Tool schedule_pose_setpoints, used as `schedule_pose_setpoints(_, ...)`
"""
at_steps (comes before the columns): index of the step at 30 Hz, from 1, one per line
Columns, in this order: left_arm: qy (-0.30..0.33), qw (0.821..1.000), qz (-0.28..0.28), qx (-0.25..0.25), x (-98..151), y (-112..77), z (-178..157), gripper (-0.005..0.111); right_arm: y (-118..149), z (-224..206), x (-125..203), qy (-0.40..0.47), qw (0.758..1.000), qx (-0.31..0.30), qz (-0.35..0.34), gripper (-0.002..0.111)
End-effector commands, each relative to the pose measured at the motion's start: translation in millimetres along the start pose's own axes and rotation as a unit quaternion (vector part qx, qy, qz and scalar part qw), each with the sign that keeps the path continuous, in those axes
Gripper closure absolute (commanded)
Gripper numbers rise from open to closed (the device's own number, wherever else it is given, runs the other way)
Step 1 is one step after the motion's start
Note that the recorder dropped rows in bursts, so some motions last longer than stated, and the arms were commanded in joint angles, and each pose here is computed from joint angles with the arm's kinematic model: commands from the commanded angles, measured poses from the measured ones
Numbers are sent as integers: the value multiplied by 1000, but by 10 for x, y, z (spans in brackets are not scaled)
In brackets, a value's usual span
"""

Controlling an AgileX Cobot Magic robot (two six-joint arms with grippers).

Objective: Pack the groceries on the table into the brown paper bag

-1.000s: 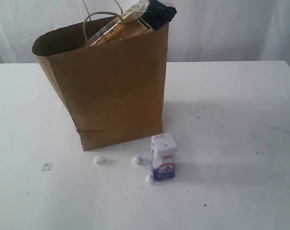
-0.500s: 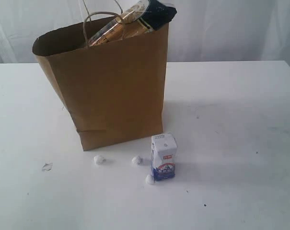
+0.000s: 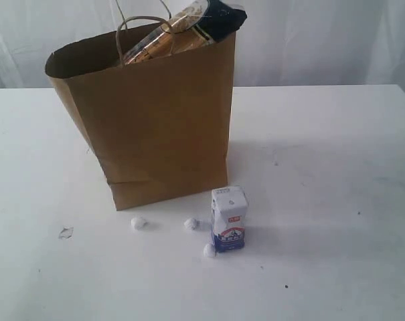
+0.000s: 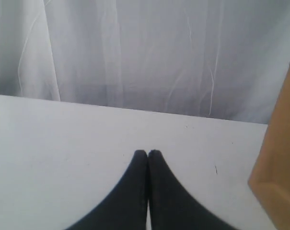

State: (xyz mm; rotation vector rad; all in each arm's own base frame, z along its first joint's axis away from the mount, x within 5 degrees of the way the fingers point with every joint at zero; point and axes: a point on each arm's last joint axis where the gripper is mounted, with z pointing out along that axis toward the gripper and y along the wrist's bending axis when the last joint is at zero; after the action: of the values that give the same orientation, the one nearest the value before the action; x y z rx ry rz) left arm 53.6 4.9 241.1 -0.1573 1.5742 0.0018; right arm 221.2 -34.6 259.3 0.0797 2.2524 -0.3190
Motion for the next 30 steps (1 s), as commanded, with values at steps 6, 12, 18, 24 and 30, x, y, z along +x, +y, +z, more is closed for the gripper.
schedule_pose_setpoints(6, 105, 994, -21, -2, 256, 9, -67, 107, 553, -229, 149, 127, 957, -219, -142, 108)
schedule_pose_setpoints(12, 151, 988, -4, -9, 341, 25, -87, 107, 1048, -473, 103, 88, 910, -362, -184, 108)
schedule_pose_setpoints(18, 180, 982, 45, -24, 425, 71, -94, 107, 1425, -531, 166, 71, 883, -400, -235, 108)
schedule_pose_setpoints(24, 152, 987, 41, -22, 398, 66, -70, 107, 1670, -580, 265, 108, 865, -428, -239, 91)
schedule_pose_setpoints(30, 113, 993, 25, -18, 331, 54, -51, 107, 1694, -616, 287, 124, 860, -441, -224, 48)
